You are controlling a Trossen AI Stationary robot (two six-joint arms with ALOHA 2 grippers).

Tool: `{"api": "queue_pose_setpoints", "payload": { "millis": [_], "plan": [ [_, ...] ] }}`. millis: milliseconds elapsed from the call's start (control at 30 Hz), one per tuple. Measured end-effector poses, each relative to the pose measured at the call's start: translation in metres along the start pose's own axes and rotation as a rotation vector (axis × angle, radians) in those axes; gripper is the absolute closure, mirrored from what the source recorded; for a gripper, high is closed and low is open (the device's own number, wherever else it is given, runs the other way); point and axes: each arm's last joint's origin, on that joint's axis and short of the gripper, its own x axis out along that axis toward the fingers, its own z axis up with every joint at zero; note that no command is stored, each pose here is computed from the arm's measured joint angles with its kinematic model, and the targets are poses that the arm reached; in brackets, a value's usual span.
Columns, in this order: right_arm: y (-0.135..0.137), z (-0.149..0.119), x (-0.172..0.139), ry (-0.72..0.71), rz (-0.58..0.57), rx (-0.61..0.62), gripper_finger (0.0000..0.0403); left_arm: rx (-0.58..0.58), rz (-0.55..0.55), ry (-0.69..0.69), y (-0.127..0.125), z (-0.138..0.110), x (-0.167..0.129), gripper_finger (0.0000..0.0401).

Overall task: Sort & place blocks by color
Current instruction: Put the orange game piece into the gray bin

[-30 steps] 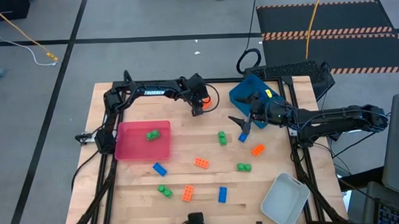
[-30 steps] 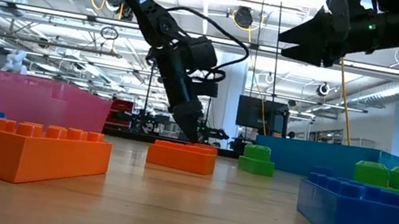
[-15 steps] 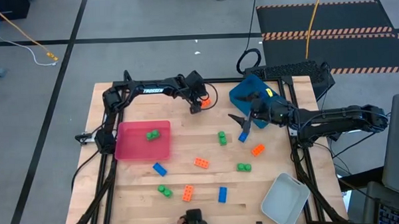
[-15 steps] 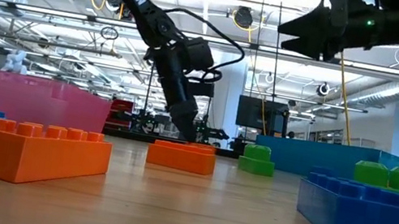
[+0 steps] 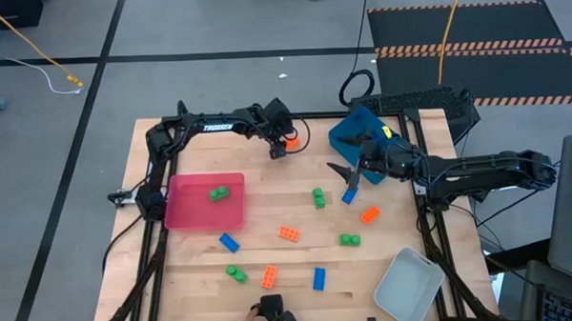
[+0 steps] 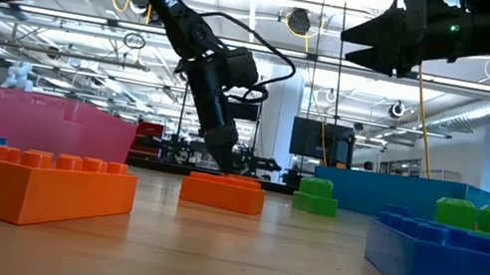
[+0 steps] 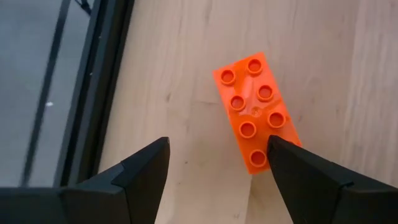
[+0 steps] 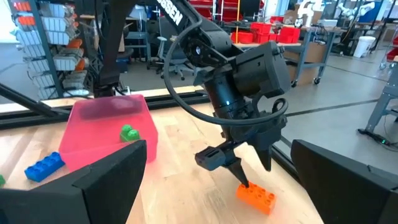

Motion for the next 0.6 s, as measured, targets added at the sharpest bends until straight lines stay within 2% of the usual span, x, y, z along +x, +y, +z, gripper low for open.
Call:
{"api": "queue_pose_setpoints", "payload": {
  "millis": [200,600],
  "plan": [
    [0.0000,-0.0011,0.0000,0.011,0.000,0.013,0.0010,-0.012,0.018,0.064,0.0001,-0.0050,-0.0023,0.0128],
    [0.0000,-0.0010,0.0000,0.010,0.001,0.006,0.0010,-0.024,0.022,0.051,-0.0011,-0.0027,-0.0090,0.0128]
  ]
}}
